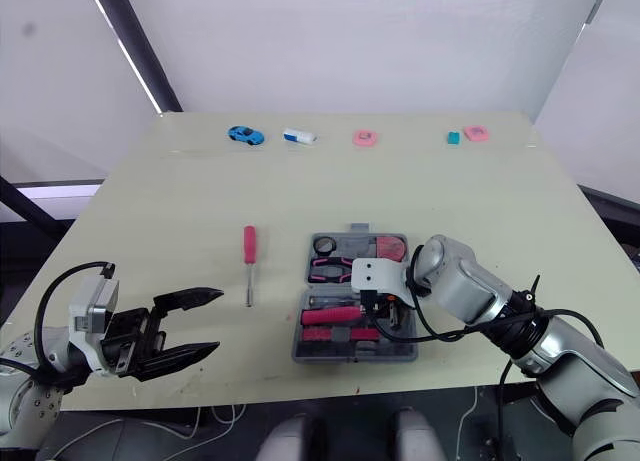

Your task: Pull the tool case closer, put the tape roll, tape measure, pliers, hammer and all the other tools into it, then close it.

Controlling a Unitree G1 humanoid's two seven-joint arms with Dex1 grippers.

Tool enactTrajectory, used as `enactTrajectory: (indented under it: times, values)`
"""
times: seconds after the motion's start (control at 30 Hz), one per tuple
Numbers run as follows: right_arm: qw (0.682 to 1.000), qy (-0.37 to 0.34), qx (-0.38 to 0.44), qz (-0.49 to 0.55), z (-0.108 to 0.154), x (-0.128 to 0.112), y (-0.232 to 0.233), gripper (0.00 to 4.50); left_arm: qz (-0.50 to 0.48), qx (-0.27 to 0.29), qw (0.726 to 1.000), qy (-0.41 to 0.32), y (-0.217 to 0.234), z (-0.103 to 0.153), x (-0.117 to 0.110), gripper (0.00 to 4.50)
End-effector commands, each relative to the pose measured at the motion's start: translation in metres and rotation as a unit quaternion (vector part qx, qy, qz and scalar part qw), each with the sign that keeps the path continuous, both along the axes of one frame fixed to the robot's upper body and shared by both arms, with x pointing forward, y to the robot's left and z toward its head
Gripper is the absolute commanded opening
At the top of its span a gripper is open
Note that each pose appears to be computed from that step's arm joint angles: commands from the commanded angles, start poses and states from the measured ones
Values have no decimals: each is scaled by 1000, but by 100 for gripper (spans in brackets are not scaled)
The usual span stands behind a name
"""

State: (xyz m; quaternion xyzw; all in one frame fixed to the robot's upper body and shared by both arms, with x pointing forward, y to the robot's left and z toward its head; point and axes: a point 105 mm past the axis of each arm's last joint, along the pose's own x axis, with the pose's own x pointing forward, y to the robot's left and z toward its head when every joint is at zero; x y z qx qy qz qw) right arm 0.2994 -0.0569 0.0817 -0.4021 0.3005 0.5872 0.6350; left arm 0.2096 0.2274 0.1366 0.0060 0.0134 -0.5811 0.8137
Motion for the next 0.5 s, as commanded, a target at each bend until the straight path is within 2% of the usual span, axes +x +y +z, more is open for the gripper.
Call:
enactTrajectory:
  times: [0.03, 0.07, 0.17, 0.23, 0.4, 0.43, 0.5]
  values:
    - [1000, -1, 5, 24, -1, -4, 7, 12, -3, 3, 1000, -15, -3, 5, -1, 450]
    - [1000, 3, 11, 27, -1, -4, 8, 12, -3, 3, 1000, -15, -3, 5, -1, 450]
    - [999, 6, 25, 29, 0, -5, 12, 145, -3, 2, 1000, -14, -4, 5, -2, 450]
    - [999, -7, 31, 26, 2, -1, 13, 178, -2, 1, 1000, -13, -5, 4, -3, 450]
    - [996, -15, 81, 20, 16, 3, 10, 178, 0, 0, 1000, -13, -5, 5, -4, 450]
    - [994, -16, 104, 22, 21, 3, 10, 178, 0, 0, 1000, -12, -5, 5, -5, 450]
    - [978, -26, 202, 35, 36, 0, 13, 178, 1, -1, 1000, -12, -7, 5, -5, 450]
